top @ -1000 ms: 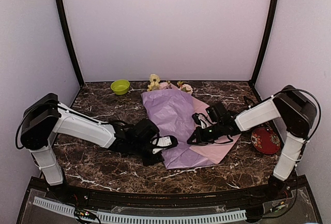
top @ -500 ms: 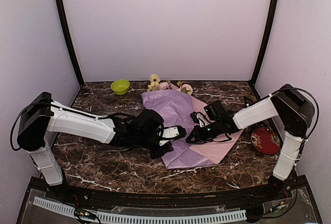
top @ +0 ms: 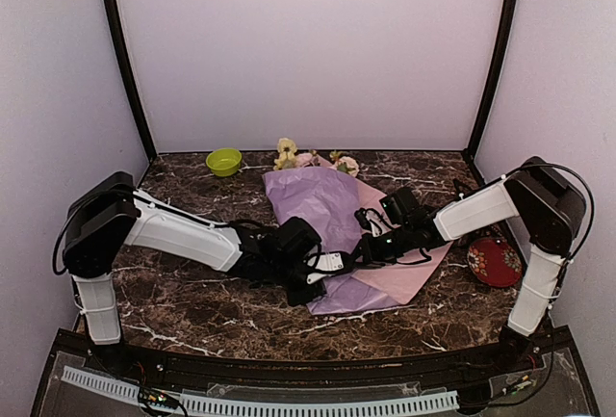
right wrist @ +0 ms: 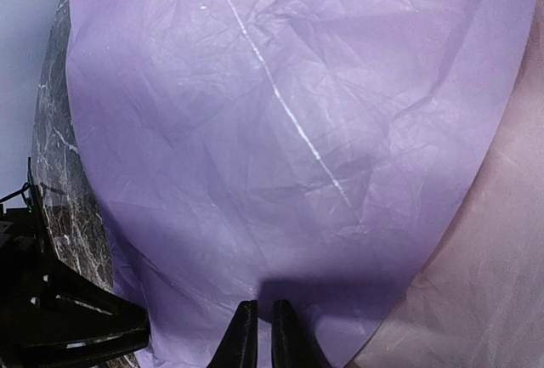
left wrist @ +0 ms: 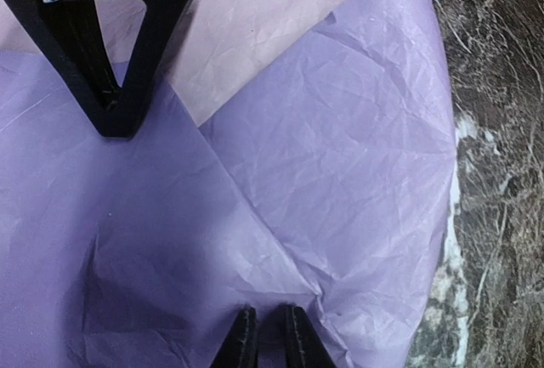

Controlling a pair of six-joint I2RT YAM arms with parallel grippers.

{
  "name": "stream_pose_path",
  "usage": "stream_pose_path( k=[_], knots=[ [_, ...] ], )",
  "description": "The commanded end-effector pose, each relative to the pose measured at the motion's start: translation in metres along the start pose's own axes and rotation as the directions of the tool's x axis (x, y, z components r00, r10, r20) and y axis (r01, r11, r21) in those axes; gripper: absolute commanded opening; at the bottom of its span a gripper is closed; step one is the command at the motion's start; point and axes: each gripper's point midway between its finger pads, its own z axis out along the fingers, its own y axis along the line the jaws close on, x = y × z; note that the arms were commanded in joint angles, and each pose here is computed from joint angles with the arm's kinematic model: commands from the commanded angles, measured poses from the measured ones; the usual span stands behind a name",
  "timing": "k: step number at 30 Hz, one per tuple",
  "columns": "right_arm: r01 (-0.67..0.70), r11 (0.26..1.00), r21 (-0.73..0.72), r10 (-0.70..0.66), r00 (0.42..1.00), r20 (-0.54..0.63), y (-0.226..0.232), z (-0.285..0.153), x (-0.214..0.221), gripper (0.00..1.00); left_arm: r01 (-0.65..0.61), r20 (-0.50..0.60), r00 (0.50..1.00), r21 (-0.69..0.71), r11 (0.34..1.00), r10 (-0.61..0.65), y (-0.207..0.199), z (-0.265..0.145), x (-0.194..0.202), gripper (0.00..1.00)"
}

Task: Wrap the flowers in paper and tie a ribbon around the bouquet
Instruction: Press the fold line of the 2/3-folded wrapping paper.

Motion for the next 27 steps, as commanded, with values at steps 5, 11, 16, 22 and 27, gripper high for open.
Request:
stream_pose_path(
  k=[5, 11, 16, 22, 27],
  knots=[
    [-0.023, 0.993, 0.115, 0.03, 0.997, -0.066, -0.027, 0.005, 0.024, 0.09, -0.002, 0.018, 1.0, 0.077, 0.997, 0.0, -0.03, -0.039, 0.007, 0.13],
    [-0.011, 0.992, 0.125, 0.019, 0.998, -0.067, -0.023, 0.009, 0.021, 0.09, 0.01, 0.197, 0.98, 0.02, 1.0, -0.013, -0.015, -0.076, -0.03, 0.14],
    [-0.005, 0.99, 0.139, 0.012, 0.999, -0.05, -0.019, 0.008, 0.018, 0.09, 0.167, 0.222, 0.963, -0.032, 0.985, -0.156, 0.035, -0.071, -0.03, 0.19],
    [-0.008, 0.99, 0.138, 0.013, 0.999, -0.034, -0.016, 0.005, 0.015, 0.1, 0.196, 0.165, 0.971, -0.123, 0.973, -0.175, 0.075, -0.045, -0.036, 0.2],
    [-0.017, 0.99, 0.137, 0.02, 1.0, -0.024, -0.013, 0.004, 0.012, 0.1, 0.2, 0.163, 0.97, -0.111, 0.974, -0.181, 0.078, -0.023, -0.04, 0.25]
  ],
)
